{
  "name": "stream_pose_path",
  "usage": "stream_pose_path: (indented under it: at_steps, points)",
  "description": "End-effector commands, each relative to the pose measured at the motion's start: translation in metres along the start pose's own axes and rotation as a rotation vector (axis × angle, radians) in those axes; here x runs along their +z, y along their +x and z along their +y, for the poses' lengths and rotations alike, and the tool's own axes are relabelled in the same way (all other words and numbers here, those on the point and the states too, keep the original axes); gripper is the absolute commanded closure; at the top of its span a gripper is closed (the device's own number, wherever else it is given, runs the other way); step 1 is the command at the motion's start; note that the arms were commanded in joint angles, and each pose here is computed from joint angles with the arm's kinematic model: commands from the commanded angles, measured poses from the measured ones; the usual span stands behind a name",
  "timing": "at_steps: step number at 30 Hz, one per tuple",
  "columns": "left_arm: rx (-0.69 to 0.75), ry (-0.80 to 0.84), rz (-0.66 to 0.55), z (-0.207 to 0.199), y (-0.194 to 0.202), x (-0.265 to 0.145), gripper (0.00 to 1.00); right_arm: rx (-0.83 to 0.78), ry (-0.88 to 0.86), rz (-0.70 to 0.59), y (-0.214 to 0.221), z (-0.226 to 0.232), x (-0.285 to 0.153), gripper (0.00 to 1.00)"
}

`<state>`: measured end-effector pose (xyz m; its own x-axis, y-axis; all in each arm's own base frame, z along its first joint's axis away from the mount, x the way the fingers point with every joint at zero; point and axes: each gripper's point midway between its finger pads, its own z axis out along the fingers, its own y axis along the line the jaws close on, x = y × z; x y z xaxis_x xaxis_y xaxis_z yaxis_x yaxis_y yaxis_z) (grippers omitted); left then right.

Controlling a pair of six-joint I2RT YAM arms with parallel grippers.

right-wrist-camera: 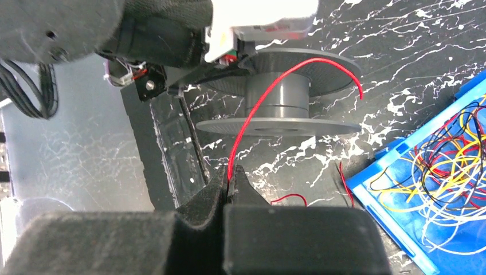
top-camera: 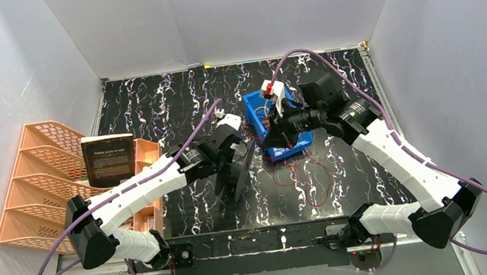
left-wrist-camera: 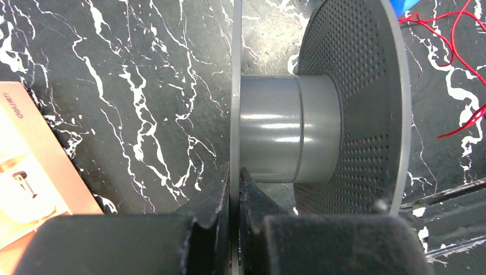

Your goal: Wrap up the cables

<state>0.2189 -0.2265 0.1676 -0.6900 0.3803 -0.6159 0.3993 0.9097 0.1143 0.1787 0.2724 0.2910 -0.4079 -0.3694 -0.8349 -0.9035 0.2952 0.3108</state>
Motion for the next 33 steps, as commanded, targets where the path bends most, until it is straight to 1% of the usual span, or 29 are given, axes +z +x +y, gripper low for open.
stream_pose_path:
  at_steps: [1,6,10,14,15,18,22,29,33]
  points:
    - [-0.075,0.071,-0.040,-0.005,-0.002,-0.009,1.00,-0.096,-0.034,0.026,-0.007,0.009,-0.006,1.00]
    - [-0.079,0.091,-0.030,-0.007,0.004,-0.005,1.00,-0.091,-0.100,0.055,0.001,0.018,-0.003,1.00]
    - [-0.082,0.124,-0.049,-0.011,0.001,-0.008,1.00,-0.068,-0.151,0.066,0.007,0.024,0.001,1.00]
    - [-0.075,0.135,-0.070,-0.011,-0.001,-0.010,0.88,-0.005,-0.158,0.056,0.004,0.026,0.005,1.00]
    - [-0.068,0.139,-0.073,-0.011,-0.001,-0.011,0.83,0.033,-0.164,0.036,-0.001,0.028,0.005,1.00]
    - [-0.066,0.144,-0.082,-0.010,-0.003,-0.013,0.77,0.073,-0.171,0.016,-0.006,0.033,0.004,1.00]
    - [-0.066,0.154,-0.103,-0.010,-0.007,-0.018,0.64,0.133,-0.182,-0.012,-0.013,0.039,0.002,1.00]
    - [-0.061,0.141,-0.133,-0.005,-0.014,-0.024,0.54,0.221,-0.182,-0.051,-0.016,0.045,-0.001,1.00]
    - [-0.055,0.140,-0.147,-0.003,-0.017,-0.027,0.50,0.251,-0.105,-0.071,-0.016,0.037,-0.004,1.00]
